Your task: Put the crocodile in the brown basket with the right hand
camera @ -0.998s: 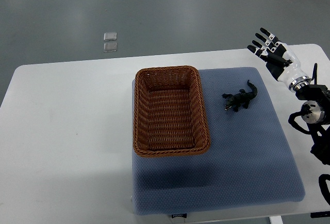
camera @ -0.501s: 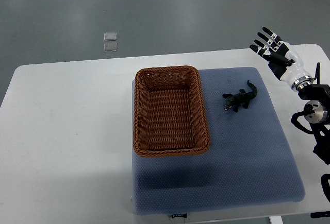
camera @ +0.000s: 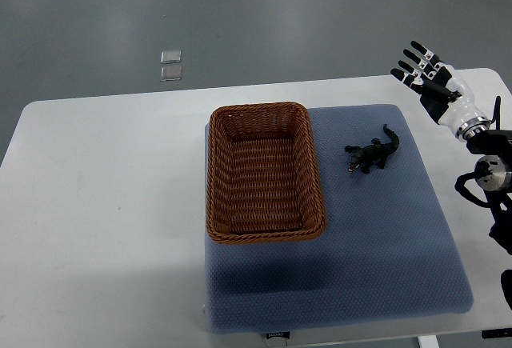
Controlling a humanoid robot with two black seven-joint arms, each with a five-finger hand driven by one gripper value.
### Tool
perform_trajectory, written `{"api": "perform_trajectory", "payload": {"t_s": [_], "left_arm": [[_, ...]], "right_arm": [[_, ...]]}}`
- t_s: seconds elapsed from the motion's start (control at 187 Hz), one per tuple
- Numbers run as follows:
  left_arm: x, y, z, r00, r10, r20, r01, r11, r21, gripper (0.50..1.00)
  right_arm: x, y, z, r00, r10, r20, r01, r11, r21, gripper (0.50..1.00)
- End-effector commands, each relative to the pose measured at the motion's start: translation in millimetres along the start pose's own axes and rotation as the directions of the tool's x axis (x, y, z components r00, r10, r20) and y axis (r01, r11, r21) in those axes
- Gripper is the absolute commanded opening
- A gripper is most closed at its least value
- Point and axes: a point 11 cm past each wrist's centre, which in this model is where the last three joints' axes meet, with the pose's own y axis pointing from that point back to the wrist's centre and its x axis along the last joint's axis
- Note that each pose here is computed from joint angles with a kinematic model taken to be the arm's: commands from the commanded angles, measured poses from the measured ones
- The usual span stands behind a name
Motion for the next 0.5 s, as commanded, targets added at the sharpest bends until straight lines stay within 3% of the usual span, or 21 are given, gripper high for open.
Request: {"api": "perform_trajectory", "payload": {"t_s": [0.0, 0.309, 0.496], "left_arm": [[0.0, 0.0, 0.1, 1.0, 0.0, 0.0, 0.0, 1.0, 0.0, 1.0], [0.0, 0.0, 0.1, 1.0, 0.0, 0.0, 0.0, 1.0, 0.0, 1.0], [0.5, 0.0, 0.1, 1.0, 0.001, 0.0, -0.001, 1.0, 0.0, 1.0]], "right_arm": [[1.3, 0.4, -1.1, 1.0, 0.0, -0.004, 0.0, 1.0, 0.0, 0.93], [2.3, 0.2, -5.7, 0.999, -0.011, -0.032, 0.011, 1.0, -0.002, 0.93], [-13.4, -0.6, -10.4, 0.979, -0.131, -0.156, 0.123, 0.991, -0.06, 0.93]]}}
